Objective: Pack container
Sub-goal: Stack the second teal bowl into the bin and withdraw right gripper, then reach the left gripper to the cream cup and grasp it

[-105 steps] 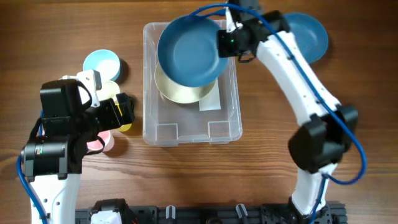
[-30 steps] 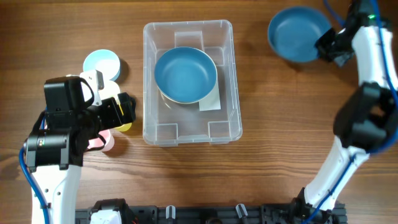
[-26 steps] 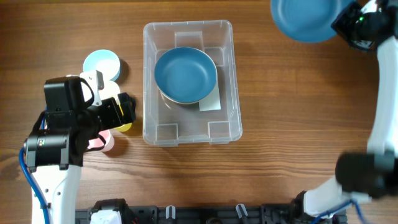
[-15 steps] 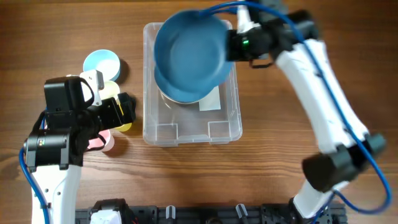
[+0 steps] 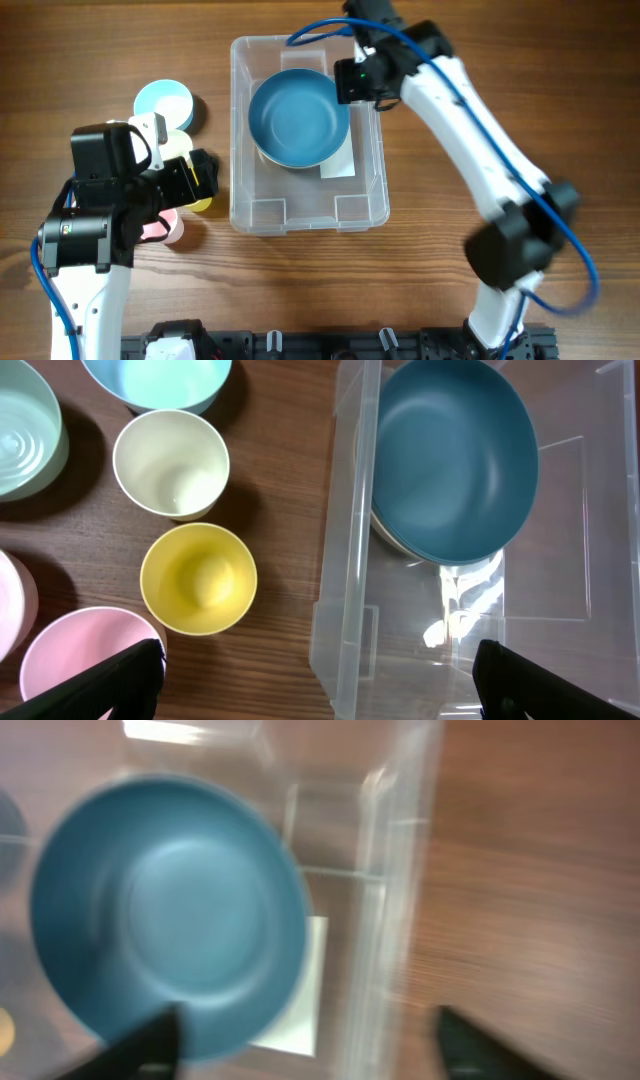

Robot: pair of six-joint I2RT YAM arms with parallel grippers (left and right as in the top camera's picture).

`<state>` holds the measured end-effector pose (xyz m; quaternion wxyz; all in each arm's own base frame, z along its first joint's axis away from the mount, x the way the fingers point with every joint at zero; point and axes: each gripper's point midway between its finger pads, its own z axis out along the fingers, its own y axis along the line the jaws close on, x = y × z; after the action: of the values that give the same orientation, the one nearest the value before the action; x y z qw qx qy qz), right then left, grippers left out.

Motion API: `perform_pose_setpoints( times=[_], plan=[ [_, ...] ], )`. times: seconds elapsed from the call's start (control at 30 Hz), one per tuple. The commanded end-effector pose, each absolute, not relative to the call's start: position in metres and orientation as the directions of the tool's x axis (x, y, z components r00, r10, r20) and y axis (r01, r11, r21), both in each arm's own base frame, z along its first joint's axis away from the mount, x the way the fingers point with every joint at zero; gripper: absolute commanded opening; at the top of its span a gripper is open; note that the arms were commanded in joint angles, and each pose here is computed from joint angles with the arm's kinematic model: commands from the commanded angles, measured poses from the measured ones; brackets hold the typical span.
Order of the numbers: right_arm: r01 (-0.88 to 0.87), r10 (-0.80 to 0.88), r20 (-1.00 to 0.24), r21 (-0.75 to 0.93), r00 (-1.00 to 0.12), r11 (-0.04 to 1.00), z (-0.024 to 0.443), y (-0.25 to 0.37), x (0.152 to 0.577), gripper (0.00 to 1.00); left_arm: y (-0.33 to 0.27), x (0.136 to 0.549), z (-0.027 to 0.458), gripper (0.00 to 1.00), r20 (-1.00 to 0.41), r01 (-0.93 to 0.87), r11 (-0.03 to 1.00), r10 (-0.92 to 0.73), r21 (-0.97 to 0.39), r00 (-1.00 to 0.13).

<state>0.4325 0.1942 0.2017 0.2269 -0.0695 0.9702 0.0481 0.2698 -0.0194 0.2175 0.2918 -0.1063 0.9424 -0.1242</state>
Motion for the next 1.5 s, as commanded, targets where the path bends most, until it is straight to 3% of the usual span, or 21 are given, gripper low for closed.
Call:
perform_pose_setpoints(
  times=[0.0,0.13,0.27,0.4,0.53,0.7,0.87,1.07,1.1,1.17,1.27,1.4,1.47],
  plan=[
    [0.049,0.091,-0.680,0.081,-0.728,0.995,0.334,0.096,0.406,1.00,-0.019,0.270,0.223,1.00,-0.528,-0.127,0.945,-0.277,-0.302,-0.803],
    [0.219,0.263,-0.665,0.151,-0.699,0.964,0.354,0.014,0.382,1.00,-0.011,0.268,0.227,1.00,-0.524,-0.183,0.942,-0.311,-0.282,-0.793],
    [0.292,0.390,-0.573,0.259,-0.721,0.921,0.336,-0.042,0.378,1.00,0.020,0.275,0.260,1.00,-0.567,-0.318,0.932,-0.360,-0.175,-0.741],
    [0.375,0.448,-0.488,0.245,-0.749,0.894,0.299,-0.076,0.389,1.00,0.028,0.317,0.282,1.00,-0.590,-0.354,0.919,-0.384,-0.173,-0.710],
    [0.396,0.456,-0.402,0.228,-0.794,0.890,0.268,-0.077,0.395,1.00,0.031,0.367,0.219,0.99,-0.478,-0.384,0.913,-0.399,-0.135,-0.782],
    [0.401,0.458,-0.380,0.224,-0.804,0.888,0.259,-0.078,0.398,0.99,0.030,0.386,0.130,0.99,-0.269,-0.412,0.908,-0.416,-0.073,-0.869],
    [0.400,0.458,-0.385,0.225,-0.801,0.889,0.260,-0.078,0.399,0.99,0.020,0.387,0.086,0.95,-0.148,-0.409,0.909,-0.417,-0.081,-0.897],
    [0.400,0.458,-0.385,0.225,-0.801,0.889,0.260,-0.078,0.399,1.00,0.018,0.385,0.068,0.92,-0.097,-0.411,0.908,-0.417,-0.077,-0.904],
    [0.400,0.458,-0.385,0.225,-0.801,0.889,0.260,-0.078,0.399,0.99,0.018,0.385,0.068,0.88,-0.097,-0.411,0.908,-0.417,-0.077,-0.904],
    [0.401,0.459,-0.383,0.225,-0.802,0.888,0.260,-0.078,0.399,0.99,0.018,0.385,0.067,0.54,-0.098,-0.411,0.908,-0.417,-0.077,-0.903],
    [0.401,0.458,-0.381,0.224,-0.803,0.888,0.259,-0.078,0.398,0.99,0.018,0.386,0.066,0.44,-0.102,-0.411,0.908,-0.417,-0.078,-0.903],
    [0.401,0.459,-0.381,0.224,-0.803,0.888,0.259,-0.078,0.398,0.99,0.019,0.383,0.056,0.44,-0.105,-0.411,0.909,-0.417,-0.074,-0.903],
    [0.401,0.459,-0.381,0.224,-0.803,0.888,0.259,-0.078,0.398,0.99,0.020,0.385,0.056,0.36,-0.112,-0.412,0.909,-0.417,-0.069,-0.902]
  ],
)
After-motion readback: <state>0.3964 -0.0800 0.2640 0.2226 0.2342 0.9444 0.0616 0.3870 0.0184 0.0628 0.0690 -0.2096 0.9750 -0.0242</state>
